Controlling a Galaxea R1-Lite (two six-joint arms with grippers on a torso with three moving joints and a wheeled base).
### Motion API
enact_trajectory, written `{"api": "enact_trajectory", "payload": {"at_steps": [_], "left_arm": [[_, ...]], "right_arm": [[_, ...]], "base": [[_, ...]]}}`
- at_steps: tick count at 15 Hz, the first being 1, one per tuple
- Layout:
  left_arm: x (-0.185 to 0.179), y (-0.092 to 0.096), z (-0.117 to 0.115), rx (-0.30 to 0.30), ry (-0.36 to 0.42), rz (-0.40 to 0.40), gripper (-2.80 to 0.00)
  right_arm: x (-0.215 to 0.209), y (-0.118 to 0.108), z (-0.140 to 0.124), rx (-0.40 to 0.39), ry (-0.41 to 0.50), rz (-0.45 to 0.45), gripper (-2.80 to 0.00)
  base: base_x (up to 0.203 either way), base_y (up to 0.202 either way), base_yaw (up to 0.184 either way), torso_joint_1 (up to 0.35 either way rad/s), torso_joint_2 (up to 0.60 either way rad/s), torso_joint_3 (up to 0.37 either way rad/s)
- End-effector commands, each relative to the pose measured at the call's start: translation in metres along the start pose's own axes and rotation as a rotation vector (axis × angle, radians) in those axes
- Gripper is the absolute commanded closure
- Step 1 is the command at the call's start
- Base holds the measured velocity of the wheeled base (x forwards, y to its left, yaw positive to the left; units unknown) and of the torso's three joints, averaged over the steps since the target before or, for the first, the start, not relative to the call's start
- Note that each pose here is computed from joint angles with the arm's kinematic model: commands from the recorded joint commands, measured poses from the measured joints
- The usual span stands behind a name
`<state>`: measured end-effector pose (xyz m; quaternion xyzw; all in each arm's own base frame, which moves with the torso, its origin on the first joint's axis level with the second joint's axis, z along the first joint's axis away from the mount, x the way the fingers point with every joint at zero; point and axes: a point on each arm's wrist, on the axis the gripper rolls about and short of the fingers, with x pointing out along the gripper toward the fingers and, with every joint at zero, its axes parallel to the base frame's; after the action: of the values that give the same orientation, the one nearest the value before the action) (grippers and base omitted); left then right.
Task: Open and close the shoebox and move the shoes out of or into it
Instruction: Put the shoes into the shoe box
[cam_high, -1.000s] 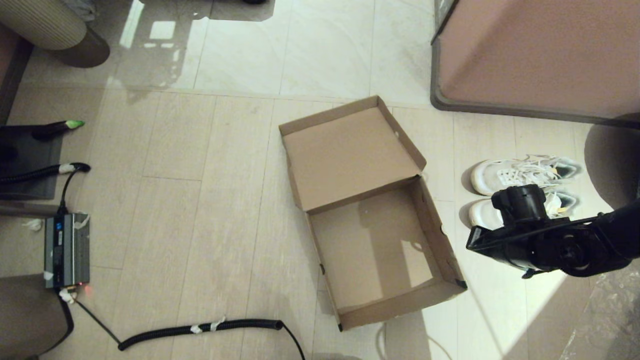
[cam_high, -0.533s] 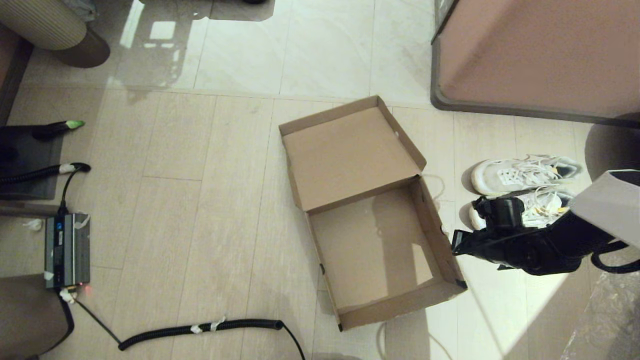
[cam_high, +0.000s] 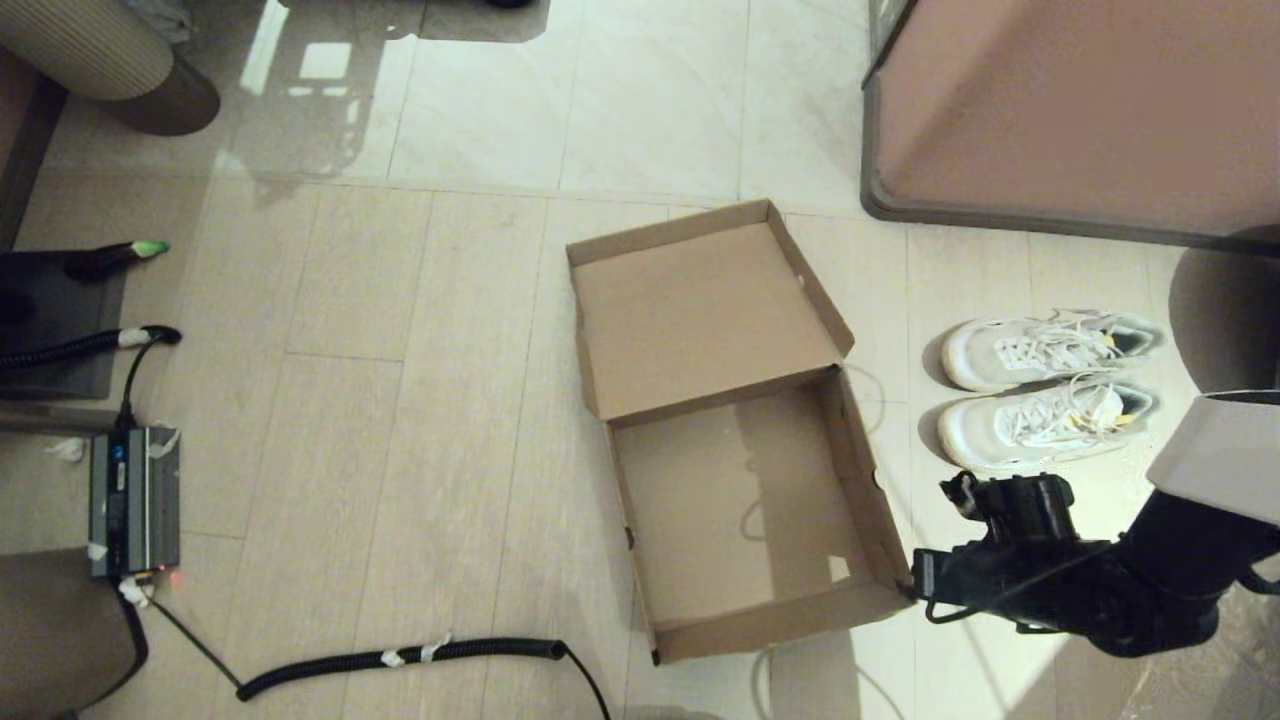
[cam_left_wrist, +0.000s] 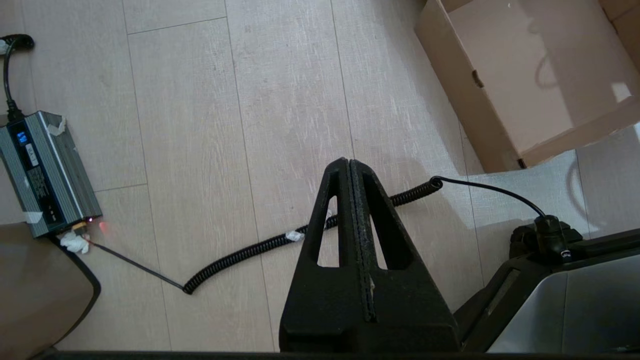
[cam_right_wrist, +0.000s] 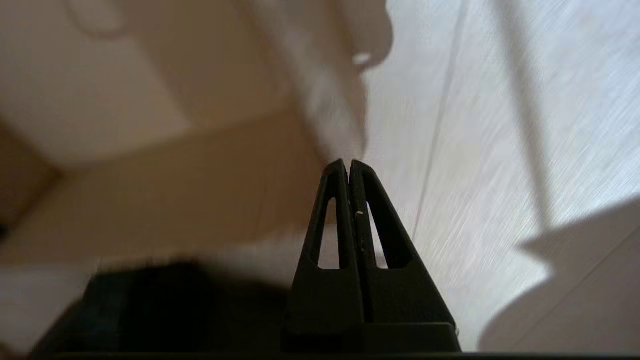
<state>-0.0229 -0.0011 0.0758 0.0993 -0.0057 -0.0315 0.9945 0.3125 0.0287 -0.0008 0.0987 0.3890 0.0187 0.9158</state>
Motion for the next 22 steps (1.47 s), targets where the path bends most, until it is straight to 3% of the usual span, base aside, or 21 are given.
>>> {"api": "enact_trajectory", "payload": {"at_steps": [1,5,7,9,11,16,22], "left_arm": [[0.0,0.0,0.0,-0.001,-0.001,0.001,0.0],[0.0,0.0,0.0,-0.003,0.0,0.003,0.0],[0.0,0.0,0.0,-0.004,0.002,0.003,0.0],[0.0,0.0,0.0,-0.006,0.001,0.002,0.0],[0.0,0.0,0.0,-0.01,0.001,0.004,0.0],[0.0,0.0,0.0,-0.013,0.003,0.005,0.0],[0.0,0.0,0.0,-0.013,0.003,0.004,0.0]], "right_arm": [[-0.023,0.019,-0.019,-0.054,0.021,0.055,0.0],[-0.035,0.051,-0.045,-0.146,0.029,0.12,0.0],[-0.05,0.052,-0.037,-0.138,-0.036,0.135,0.0],[-0.068,0.043,-0.019,-0.088,-0.129,0.127,0.0],[-0.065,0.02,0.005,-0.018,-0.201,0.06,0.0],[-0.012,-0.008,0.028,-0.016,-0.189,-0.032,0.0],[0.058,-0.016,0.019,-0.038,-0.162,-0.042,0.0]], "base": [[0.0,0.0,0.0,0.0,0.0,0.0],[0.0,0.0,0.0,0.0,0.0,0.0],[0.0,0.0,0.0,0.0,0.0,0.0],[0.0,0.0,0.0,0.0,0.0,0.0],[0.0,0.0,0.0,0.0,0.0,0.0],[0.0,0.0,0.0,0.0,0.0,0.0],[0.0,0.0,0.0,0.0,0.0,0.0]]}}
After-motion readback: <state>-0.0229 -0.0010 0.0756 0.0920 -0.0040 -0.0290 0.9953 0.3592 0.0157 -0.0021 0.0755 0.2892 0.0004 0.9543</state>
